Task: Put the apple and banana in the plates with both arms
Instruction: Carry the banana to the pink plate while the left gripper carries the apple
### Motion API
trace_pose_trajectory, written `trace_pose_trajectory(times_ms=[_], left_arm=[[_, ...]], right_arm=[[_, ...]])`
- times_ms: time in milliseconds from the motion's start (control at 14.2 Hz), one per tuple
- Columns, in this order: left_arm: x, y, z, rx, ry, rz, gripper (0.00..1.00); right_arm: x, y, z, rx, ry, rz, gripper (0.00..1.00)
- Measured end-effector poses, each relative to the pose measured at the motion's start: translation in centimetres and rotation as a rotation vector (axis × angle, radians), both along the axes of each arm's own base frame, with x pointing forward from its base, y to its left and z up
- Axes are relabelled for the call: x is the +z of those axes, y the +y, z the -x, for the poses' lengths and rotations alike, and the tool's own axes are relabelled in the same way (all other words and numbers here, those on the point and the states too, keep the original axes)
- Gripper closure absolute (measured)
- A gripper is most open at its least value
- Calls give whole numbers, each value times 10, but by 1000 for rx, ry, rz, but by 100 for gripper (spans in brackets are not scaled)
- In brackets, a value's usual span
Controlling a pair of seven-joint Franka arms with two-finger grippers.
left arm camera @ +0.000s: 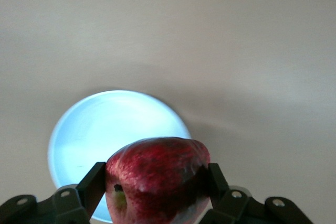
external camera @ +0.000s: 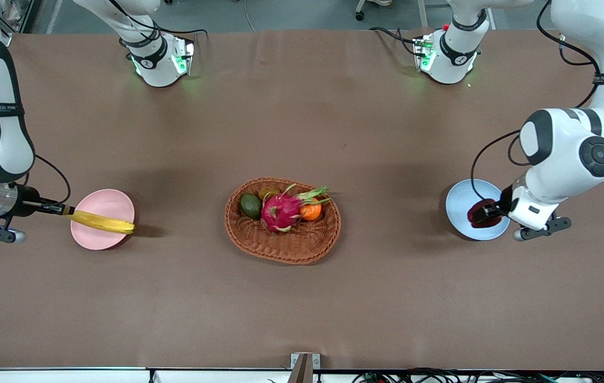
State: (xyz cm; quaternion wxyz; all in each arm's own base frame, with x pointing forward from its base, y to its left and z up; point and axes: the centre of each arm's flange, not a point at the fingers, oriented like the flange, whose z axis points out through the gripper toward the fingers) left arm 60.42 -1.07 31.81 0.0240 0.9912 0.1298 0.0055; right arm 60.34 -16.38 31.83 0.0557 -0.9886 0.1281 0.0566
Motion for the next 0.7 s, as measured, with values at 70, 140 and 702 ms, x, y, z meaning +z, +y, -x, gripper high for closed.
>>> trace_pose_trajectory(times_ms=[70, 140, 702], left_arm=[[-9, 11, 3, 4, 8, -2, 17], [-18, 17, 6, 9, 11, -4, 17], [-84, 21, 14, 17, 38, -13, 17]], right_arm=[[-9, -12, 6, 3, -19, 6, 86], [-18, -22, 11, 4, -30, 10, 86], [-50, -47, 23, -25, -43, 24, 87]])
